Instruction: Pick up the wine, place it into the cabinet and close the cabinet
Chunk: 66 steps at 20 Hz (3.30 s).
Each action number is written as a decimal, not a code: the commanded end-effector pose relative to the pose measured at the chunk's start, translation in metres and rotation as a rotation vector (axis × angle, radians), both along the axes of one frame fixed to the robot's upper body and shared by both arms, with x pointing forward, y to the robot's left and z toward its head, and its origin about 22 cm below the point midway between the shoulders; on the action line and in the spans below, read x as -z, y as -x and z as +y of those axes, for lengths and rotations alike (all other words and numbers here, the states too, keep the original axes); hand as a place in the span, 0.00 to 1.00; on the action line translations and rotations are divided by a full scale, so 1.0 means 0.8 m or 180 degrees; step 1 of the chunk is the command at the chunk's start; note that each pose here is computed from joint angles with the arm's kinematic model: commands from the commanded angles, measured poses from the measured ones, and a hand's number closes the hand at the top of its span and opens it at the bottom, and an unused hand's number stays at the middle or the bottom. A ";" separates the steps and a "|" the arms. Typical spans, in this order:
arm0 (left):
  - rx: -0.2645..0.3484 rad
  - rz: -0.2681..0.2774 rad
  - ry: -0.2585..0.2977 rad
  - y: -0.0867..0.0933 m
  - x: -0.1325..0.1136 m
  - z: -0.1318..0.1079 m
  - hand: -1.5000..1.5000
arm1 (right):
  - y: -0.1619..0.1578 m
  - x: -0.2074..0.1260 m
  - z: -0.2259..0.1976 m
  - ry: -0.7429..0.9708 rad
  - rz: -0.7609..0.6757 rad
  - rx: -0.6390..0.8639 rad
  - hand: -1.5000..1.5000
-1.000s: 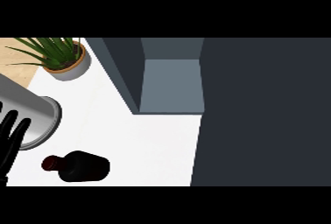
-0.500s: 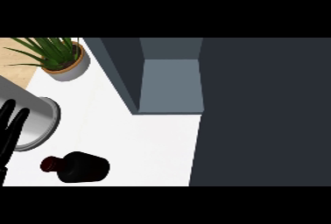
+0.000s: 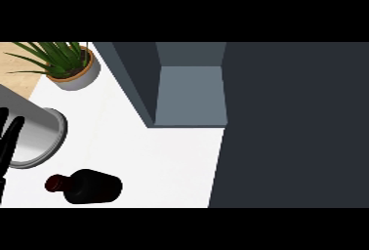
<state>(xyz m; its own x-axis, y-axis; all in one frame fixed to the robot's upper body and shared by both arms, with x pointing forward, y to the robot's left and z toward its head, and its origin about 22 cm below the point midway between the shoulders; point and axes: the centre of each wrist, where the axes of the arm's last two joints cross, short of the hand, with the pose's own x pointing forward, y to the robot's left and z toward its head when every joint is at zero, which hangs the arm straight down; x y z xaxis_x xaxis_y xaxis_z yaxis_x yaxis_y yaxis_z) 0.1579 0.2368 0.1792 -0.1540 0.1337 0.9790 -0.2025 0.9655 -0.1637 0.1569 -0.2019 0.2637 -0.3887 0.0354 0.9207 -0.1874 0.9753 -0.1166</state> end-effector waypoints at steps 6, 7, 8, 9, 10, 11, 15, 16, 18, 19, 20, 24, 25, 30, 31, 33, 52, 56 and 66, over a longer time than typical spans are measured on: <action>-0.0137 0.0109 -0.0055 -0.008 0.044 0.001 0.00 | 0.043 -0.006 -0.006 -0.0085 -0.0103 -0.0221 0.00; -0.0159 0.0159 -0.0076 -0.009 0.048 0.008 0.00 | 0.046 -0.017 -0.006 -0.0048 -0.0136 -0.0222 0.00; -0.0110 0.0185 -0.0084 0.002 0.053 0.007 0.00 | 0.050 -0.009 -0.007 -0.0067 -0.0111 -0.0184 0.00; -0.0113 0.0223 -0.0082 0.001 0.050 0.015 0.00 | 0.017 -0.024 -0.006 -0.0122 -0.0125 -0.0147 0.00; -0.0167 0.0274 -0.0073 -0.011 0.081 0.009 0.00 | 0.044 -0.014 -0.005 -0.0009 -0.0108 -0.0213 0.00; -0.0127 0.0304 -0.0116 0.007 0.077 -0.007 0.00 | 0.038 -0.017 -0.007 -0.0032 -0.0099 -0.0167 0.00; -0.0193 0.0365 -0.0098 0.005 0.094 0.029 0.00 | 0.026 -0.028 -0.012 -0.0029 -0.0165 -0.0212 0.00; -0.0158 0.0416 -0.0083 -0.003 0.095 0.037 0.00 | 0.042 -0.028 -0.003 -0.0061 -0.0145 -0.0238 0.00; -0.0236 0.0448 -0.0122 0.010 0.116 0.024 0.00 | 0.035 -0.019 -0.005 -0.0095 -0.0123 -0.0140 0.00; -0.0263 0.0479 -0.0080 -0.002 0.126 0.033 0.00 | 0.026 -0.027 -0.019 -0.0009 -0.0108 -0.0187 0.00; -0.0300 0.0484 -0.0134 -0.003 0.151 0.033 0.00 | 0.042 -0.022 -0.014 -0.0055 -0.0161 -0.0186 0.00; -0.0270 0.0517 -0.0120 -0.004 0.162 0.037 0.00 | 0.041 -0.022 -0.004 -0.0004 -0.0149 -0.0206 0.00; -0.0246 0.0526 -0.0152 -0.017 0.163 0.023 0.00 | 0.031 -0.017 0.010 -0.0075 -0.0080 -0.0222 0.00; -0.0213 0.0579 -0.0086 0.021 0.205 0.031 0.00 | 0.030 -0.023 -0.006 -0.0084 -0.0137 -0.0193 0.00; -0.0210 0.0564 -0.0036 0.009 0.213 0.047 0.00 | 0.023 -0.032 0.000 -0.0082 -0.0145 -0.0208 0.00; -0.0226 0.0563 -0.0089 0.010 0.225 0.048 0.00 | 0.050 -0.030 0.000 -0.0011 -0.0091 -0.0268 0.00; -0.0226 0.0789 0.0215 0.014 0.351 0.052 0.00 | 0.046 -0.035 0.004 -0.0020 -0.0144 -0.0260 0.00; -0.0198 0.0840 0.0430 0.016 0.361 0.073 0.00 | 0.036 -0.036 -0.010 -0.0089 -0.0165 -0.0154 0.00; -0.0089 0.0677 0.0278 -0.009 0.374 0.058 0.00 | 0.031 -0.036 -0.009 -0.0027 -0.0091 -0.0210 0.00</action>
<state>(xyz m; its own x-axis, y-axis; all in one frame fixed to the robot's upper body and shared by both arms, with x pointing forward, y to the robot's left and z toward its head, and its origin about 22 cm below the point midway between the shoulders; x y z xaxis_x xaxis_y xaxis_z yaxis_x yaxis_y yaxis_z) 0.1523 0.2942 -0.1185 0.0655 0.2271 0.9717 -0.2793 0.9390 -0.2007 0.1541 -0.1979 0.2927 -0.4385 0.0327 0.8982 -0.1737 0.9774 -0.1203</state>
